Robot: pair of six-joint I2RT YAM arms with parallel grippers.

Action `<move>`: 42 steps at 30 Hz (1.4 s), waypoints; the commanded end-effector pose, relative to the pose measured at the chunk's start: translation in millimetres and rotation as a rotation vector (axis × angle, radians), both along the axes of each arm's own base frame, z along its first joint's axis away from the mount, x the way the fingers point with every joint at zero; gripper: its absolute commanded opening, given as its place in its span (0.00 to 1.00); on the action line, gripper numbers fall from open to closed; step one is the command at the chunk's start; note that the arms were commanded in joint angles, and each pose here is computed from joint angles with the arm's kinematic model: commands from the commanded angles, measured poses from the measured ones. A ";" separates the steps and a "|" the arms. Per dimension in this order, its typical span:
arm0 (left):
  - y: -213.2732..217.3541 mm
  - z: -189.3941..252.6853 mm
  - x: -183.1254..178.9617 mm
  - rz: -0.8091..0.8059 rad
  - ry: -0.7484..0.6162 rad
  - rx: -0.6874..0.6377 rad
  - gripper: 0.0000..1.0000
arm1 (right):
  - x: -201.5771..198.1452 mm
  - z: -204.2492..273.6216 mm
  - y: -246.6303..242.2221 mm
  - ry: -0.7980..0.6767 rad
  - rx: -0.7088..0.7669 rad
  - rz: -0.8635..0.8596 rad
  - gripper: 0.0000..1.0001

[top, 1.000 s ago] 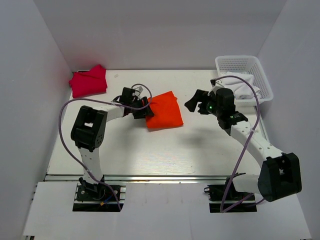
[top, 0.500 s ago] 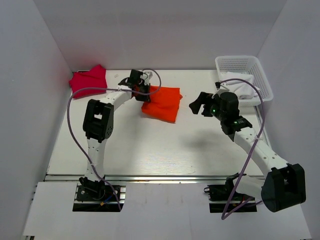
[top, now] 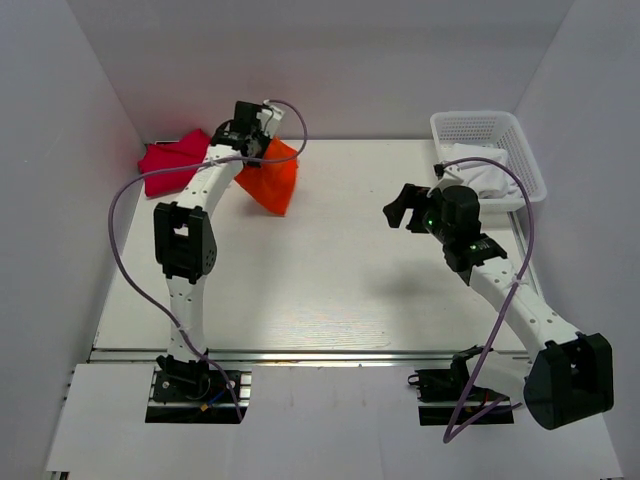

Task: Fold and stack the t-shirts
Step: Put the neatly folded tshirt into the corner of the board with the left arm

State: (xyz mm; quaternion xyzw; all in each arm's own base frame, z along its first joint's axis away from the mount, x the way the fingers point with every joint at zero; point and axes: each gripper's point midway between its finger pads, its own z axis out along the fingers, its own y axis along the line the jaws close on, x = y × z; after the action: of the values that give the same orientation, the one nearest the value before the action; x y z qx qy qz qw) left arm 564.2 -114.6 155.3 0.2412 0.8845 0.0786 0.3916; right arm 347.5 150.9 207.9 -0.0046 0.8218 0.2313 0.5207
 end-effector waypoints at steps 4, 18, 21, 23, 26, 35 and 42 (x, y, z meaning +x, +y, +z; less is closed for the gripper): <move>77.7 109.1 29.0 0.073 -0.250 0.098 0.00 | 10.7 18.0 0.5 -0.042 -0.008 -0.005 0.90; 190.8 134.1 55.3 0.204 -0.349 0.009 0.00 | 22.2 31.3 29.8 0.000 0.062 0.106 0.90; 219.5 128.5 60.2 0.247 -0.367 -0.023 0.00 | 25.4 29.4 33.3 0.012 0.066 0.123 0.90; 221.2 106.6 61.9 0.220 -0.329 -0.068 0.00 | 28.2 31.5 37.0 0.012 0.070 0.133 0.90; 234.6 81.3 70.5 0.245 -0.311 -0.089 0.00 | 31.9 30.6 37.8 0.035 0.059 0.132 0.90; 301.4 55.3 74.5 0.447 -0.325 -0.094 0.33 | 47.4 32.0 47.8 0.047 0.064 0.152 0.90; 321.1 60.6 79.9 0.520 -0.380 -0.106 1.00 | 55.6 25.2 54.5 0.076 0.063 0.176 0.90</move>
State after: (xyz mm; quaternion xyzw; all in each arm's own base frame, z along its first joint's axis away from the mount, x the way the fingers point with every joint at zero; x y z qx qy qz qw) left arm 635.9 200.1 157.6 -0.0085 0.8687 0.1597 0.4688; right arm 397.2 197.8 215.7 -0.0403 0.8409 0.2866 0.4573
